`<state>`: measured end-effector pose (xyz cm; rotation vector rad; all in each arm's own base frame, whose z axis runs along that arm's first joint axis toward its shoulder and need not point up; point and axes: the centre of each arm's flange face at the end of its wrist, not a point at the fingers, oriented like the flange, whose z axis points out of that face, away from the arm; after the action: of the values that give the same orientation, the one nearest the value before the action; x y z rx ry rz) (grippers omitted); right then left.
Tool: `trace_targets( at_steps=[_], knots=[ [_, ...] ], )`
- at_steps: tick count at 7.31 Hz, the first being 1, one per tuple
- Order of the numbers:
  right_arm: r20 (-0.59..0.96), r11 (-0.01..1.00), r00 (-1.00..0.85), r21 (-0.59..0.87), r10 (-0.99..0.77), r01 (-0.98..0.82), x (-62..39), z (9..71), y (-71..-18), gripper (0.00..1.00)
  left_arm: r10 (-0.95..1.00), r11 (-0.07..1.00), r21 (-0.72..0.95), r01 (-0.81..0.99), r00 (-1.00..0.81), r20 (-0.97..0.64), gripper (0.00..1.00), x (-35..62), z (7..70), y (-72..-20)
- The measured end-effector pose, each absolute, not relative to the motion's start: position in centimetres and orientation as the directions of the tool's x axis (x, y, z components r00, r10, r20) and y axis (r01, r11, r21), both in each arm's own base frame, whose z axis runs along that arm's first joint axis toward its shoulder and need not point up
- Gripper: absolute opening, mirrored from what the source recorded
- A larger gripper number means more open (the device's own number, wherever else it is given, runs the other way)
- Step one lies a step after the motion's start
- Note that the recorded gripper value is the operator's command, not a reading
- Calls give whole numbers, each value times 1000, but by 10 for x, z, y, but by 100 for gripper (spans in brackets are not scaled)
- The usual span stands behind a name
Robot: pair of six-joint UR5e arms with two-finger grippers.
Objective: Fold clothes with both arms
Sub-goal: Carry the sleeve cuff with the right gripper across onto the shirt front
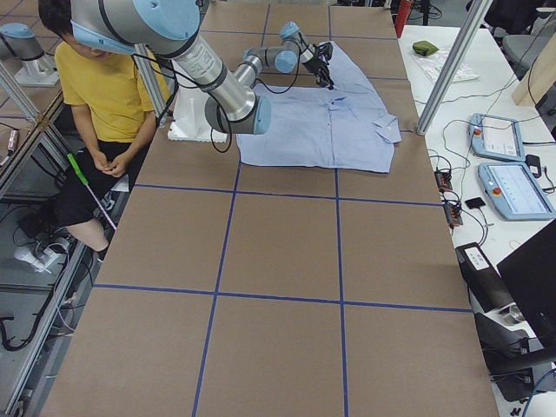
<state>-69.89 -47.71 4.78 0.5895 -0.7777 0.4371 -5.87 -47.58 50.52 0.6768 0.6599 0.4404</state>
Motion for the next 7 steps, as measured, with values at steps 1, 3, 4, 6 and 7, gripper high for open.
trace_targets(
  at_steps=[1, 3, 4, 6, 7],
  knots=[
    [753, 771, 632, 289, 184, -568, -695, 31, -483, 100, 570, 701, 695, -161, 713, -409, 100, -58, 504, -477],
    [743, 801, 622, 204, 248, -563, -663, 13, -521, 100, 583, 679, 717, -161, 711, -392, 100, -58, 497, -481],
    [734, 814, 621, 166, 275, -557, -635, 17, -554, 100, 587, 661, 735, -149, 713, -383, 100, -57, 494, -485],
    [696, 857, 666, 143, 268, -494, -566, 31, -619, 100, 612, 599, 792, -118, 706, -357, 100, -45, 511, -496],
    [685, 889, 693, 148, 224, -433, -521, 52, -642, 100, 640, 573, 811, -118, 682, -353, 100, -23, 526, -502]
  ],
)
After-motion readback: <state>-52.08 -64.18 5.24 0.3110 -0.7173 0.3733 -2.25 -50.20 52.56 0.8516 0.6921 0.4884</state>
